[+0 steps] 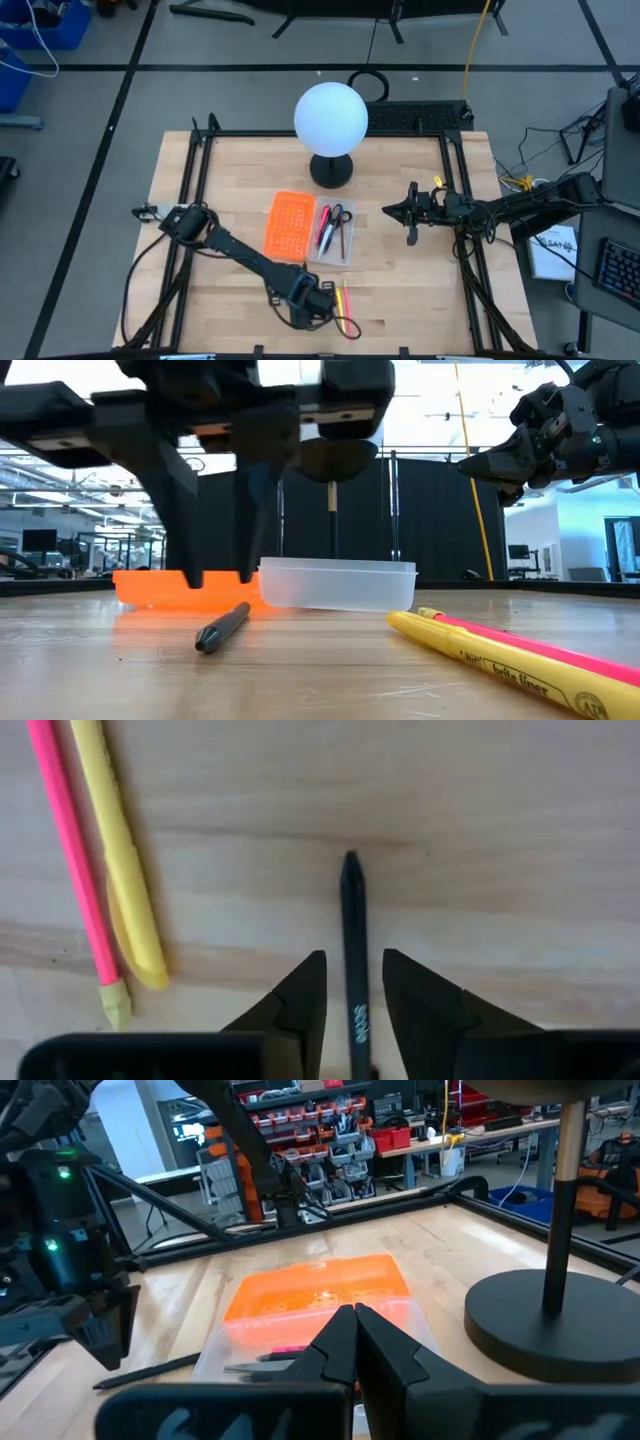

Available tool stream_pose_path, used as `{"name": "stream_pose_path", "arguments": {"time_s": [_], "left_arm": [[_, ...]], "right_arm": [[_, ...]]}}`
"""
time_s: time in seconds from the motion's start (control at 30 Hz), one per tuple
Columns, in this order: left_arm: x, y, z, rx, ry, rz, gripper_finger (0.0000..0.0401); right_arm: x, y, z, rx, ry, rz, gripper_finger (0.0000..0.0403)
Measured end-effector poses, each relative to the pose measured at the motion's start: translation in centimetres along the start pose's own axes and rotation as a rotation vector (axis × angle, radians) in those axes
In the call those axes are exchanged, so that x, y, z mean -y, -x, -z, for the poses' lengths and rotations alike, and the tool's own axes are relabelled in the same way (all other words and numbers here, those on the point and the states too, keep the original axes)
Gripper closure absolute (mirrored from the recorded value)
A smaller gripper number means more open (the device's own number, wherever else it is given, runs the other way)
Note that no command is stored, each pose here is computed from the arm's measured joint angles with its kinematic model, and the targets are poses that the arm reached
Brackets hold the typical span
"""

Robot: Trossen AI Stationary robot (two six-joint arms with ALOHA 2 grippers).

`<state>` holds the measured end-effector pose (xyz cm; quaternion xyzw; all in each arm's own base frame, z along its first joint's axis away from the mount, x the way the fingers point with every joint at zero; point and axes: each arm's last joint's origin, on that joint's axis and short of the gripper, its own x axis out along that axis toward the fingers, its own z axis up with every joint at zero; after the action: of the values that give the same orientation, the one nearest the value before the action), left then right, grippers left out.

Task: Pick & place school supplies into a supply box
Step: Put the black pen into the supply box

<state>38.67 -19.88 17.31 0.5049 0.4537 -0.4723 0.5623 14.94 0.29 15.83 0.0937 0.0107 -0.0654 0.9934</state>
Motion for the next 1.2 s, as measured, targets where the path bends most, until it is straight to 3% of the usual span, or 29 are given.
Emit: {"name": "stream_pose_path", "arguments": {"time_s": [0.37, 0.63, 0.77, 0.87, 0.97, 1.13, 1.2], "left_arm": [[-1.4, -1.1, 2.8, 0.032, 0.033, 0.047, 0.0314], [-1.4, -2.7, 2.9, 0.009, 0.031, 0.081, 0.0331], [-1.9, -2.8, 2.8, -0.010, 0.044, 0.011, 0.0331], [-2.5, -2.2, 2.5, -0.090, 0.048, -0.107, 0.0332], [-2.1, -0.1, 2.5, -0.219, 0.211, -0.211, 0.0343], [0.9, 5.7, 3.8, -0.240, 0.600, -0.105, 0.0394], [2.3, 8.5, 4.2, -0.219, 0.790, -0.141, 0.0392]], "right_arm": [[0.0, 0.0, 0.0, 0.000, 0.026, 0.000, 0.0403], [0.0, 0.0, 0.0, 0.001, 0.032, -0.001, 0.0403], [0.0, 0.0, 0.0, 0.000, 0.044, 0.000, 0.0403], [0.0, 0.0, 0.0, 0.001, 0.047, 0.000, 0.0403], [0.0, 0.0, 0.0, 0.003, 0.046, -0.001, 0.0403], [0.0, 0.0, 0.0, -0.005, 0.018, 0.001, 0.0403], [0.0, 0.0, 0.1, -0.006, 0.001, -0.001, 0.0403]]}}
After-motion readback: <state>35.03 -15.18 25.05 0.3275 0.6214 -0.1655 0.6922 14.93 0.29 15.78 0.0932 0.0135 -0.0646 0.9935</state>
